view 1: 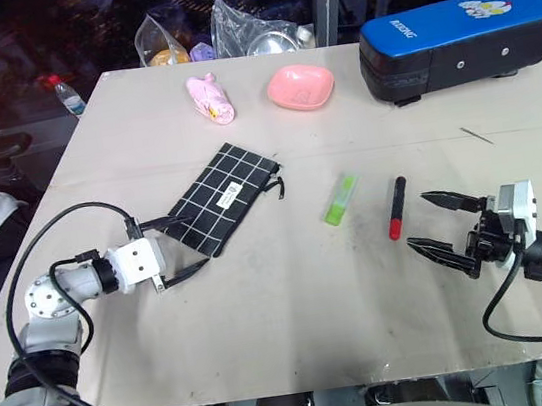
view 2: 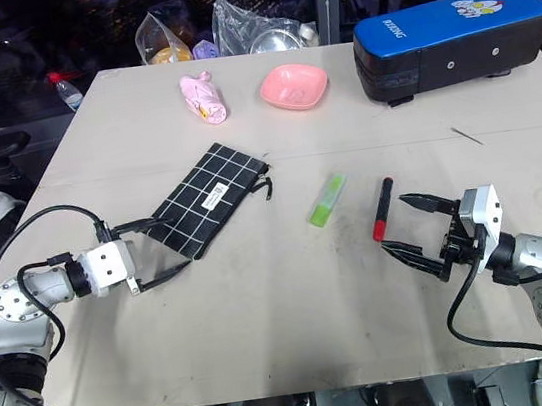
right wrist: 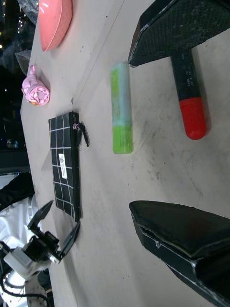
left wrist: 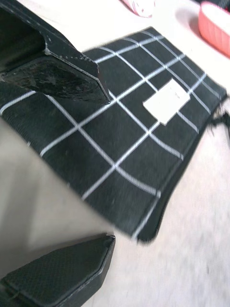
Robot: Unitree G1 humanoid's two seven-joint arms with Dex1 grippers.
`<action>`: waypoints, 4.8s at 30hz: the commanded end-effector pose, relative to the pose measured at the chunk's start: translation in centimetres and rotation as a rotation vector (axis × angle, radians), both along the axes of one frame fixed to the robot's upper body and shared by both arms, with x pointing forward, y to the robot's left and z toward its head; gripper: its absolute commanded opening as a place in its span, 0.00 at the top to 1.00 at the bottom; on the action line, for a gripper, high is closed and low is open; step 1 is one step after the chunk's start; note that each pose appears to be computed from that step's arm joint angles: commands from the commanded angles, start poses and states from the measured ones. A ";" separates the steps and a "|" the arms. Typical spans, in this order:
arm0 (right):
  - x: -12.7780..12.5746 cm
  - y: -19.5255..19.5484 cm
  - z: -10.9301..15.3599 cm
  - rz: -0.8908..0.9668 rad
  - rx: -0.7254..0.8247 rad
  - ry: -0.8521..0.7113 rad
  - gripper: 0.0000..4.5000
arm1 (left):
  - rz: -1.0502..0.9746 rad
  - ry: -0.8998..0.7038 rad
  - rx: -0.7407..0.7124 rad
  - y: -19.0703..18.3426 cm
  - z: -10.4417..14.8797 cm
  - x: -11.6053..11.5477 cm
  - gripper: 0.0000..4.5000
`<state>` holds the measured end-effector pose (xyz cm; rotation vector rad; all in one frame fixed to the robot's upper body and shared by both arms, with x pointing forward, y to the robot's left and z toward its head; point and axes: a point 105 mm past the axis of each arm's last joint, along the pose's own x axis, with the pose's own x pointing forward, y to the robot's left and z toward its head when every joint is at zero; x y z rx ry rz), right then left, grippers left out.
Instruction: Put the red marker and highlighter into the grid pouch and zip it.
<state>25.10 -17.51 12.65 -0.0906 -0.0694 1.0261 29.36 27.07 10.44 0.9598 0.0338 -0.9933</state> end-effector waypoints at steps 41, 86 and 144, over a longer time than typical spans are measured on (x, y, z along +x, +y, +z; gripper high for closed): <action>0.1 -0.7 0.7 -0.086 0.014 -0.053 0.00 | 0.176 -0.729 0.283 -5.0 2.4 7.9 0.01; 2.5 1.6 4.5 -0.137 0.164 -0.156 0.00 | 0.186 -0.547 -0.327 -10.6 6.2 5.8 1.00; 14.1 8.1 2.7 -0.294 -0.254 0.015 1.00 | 0.012 -0.281 -0.368 -16.6 3.0 2.3 1.00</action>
